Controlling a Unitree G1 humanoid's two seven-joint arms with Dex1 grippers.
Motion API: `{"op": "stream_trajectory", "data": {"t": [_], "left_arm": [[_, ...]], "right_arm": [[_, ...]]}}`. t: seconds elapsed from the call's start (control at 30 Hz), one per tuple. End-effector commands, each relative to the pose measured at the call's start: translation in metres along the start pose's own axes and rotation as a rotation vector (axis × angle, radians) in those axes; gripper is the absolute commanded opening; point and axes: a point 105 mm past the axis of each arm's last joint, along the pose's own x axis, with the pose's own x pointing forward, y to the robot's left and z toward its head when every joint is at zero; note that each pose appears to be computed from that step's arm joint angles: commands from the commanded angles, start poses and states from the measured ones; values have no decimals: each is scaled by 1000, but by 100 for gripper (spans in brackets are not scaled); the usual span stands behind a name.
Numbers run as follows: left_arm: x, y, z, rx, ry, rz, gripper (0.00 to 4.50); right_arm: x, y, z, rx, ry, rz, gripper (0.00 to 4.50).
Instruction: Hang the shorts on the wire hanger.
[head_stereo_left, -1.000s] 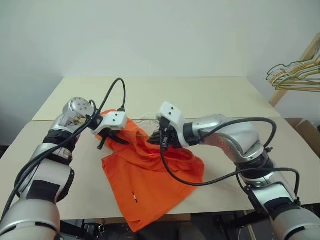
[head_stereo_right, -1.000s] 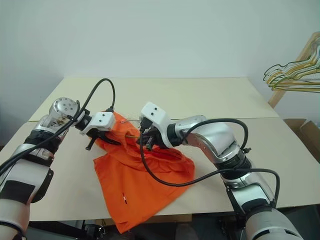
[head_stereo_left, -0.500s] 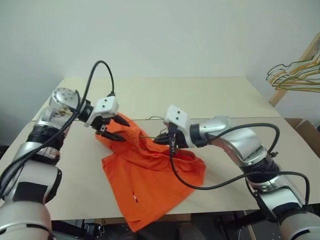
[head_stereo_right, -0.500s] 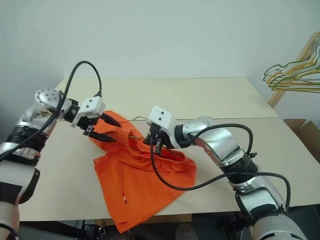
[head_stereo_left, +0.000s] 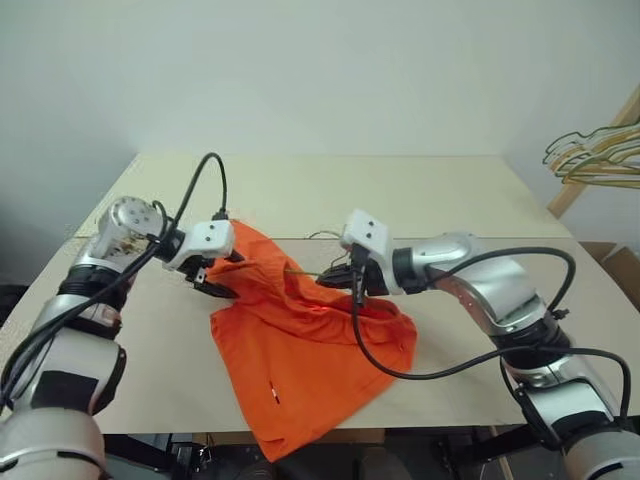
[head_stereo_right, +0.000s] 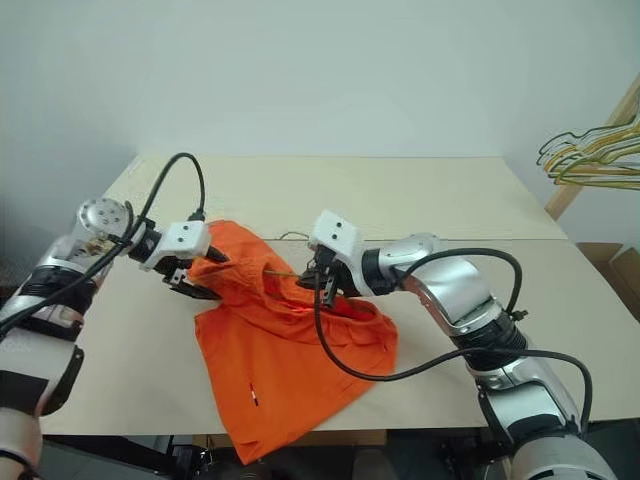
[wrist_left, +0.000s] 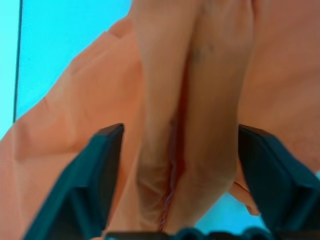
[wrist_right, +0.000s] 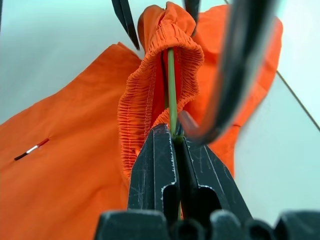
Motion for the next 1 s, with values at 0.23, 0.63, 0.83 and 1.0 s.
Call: {"op": "stream_trajectory", "data": {"t": [0.23,0.63,0.83,1.0], "left_arm": [[-17,16,13,75,-2,62,41],[-36,21,28,77,-67,69,5],[-39,18,22,65,-58,73,5],[-31,6,18,105,-49,30,5]], "right_arm": [[-16,-3,7,-41,-20,-29,0],[-16,-8,-20,-44,86,-79,0],[-20,-10,-24,-21,82,-95,0],[-31,-18,-13,-6,41,-132,0]]}}
